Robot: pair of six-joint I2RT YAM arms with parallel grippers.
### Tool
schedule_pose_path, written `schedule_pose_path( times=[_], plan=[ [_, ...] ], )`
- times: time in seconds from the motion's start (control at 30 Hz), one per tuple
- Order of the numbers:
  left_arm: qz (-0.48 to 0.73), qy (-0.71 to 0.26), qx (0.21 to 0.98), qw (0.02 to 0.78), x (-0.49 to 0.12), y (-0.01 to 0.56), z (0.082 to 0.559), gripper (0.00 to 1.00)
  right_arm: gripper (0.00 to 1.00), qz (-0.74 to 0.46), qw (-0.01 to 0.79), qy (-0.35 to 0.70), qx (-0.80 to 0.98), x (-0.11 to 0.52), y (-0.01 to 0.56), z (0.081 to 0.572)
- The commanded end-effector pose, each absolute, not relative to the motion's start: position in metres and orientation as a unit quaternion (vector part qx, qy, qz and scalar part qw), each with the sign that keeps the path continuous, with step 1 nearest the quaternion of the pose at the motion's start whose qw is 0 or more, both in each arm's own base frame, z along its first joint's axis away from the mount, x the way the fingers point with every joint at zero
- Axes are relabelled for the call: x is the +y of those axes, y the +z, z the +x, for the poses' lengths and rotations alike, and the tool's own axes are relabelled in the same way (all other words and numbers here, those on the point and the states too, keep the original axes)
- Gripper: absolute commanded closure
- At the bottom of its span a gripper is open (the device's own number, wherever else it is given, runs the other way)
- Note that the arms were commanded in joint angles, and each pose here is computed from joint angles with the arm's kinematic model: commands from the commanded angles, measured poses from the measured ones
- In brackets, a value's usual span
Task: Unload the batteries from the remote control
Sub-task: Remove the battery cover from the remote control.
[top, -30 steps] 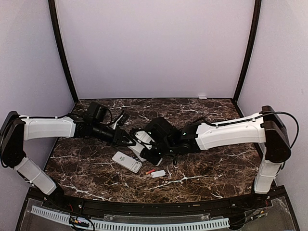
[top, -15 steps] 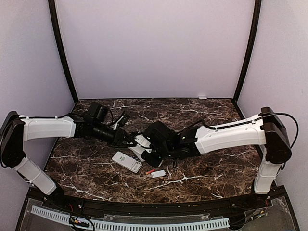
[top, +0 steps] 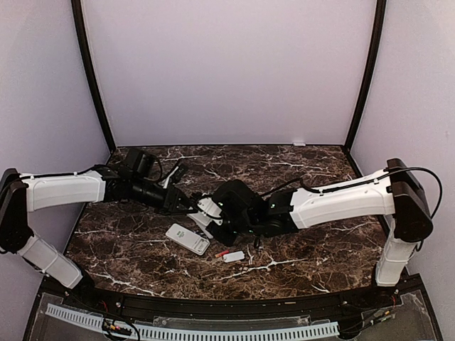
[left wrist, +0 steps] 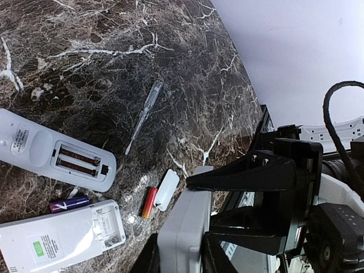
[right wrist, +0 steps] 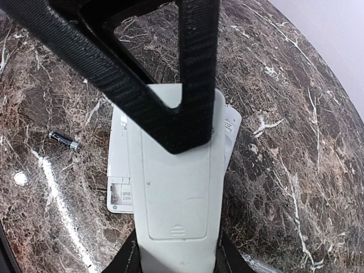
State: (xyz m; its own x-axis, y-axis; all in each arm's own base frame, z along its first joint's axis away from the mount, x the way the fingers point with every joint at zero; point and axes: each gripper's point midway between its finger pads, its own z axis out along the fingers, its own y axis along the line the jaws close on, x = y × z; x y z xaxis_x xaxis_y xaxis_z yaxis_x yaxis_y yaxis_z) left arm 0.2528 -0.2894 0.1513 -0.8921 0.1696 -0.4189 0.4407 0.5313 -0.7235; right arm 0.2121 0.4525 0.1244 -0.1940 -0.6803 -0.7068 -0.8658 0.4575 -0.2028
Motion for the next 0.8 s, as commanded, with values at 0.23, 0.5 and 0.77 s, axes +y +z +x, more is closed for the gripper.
schedule_pose_path(
  times=[0.23,0.5,0.77],
  plan=[
    [0.171,-0.481,0.850,0.131,-0.284,0.147,0.250,0.46,0.92,-0.519,0.402,0.105,0.748,0.452,0.145,0.204],
    [0.172,-0.513,0.836,0.094,-0.293,0.141,0.241,0.35,0.92,-0.527,0.408,0.105,0.738,0.460,0.148,0.201],
    [0.193,-0.523,0.827,0.070,-0.302,0.139,0.229,0.53,0.92,-0.529,0.408,0.096,0.738,0.462,0.143,0.204]
  ],
)
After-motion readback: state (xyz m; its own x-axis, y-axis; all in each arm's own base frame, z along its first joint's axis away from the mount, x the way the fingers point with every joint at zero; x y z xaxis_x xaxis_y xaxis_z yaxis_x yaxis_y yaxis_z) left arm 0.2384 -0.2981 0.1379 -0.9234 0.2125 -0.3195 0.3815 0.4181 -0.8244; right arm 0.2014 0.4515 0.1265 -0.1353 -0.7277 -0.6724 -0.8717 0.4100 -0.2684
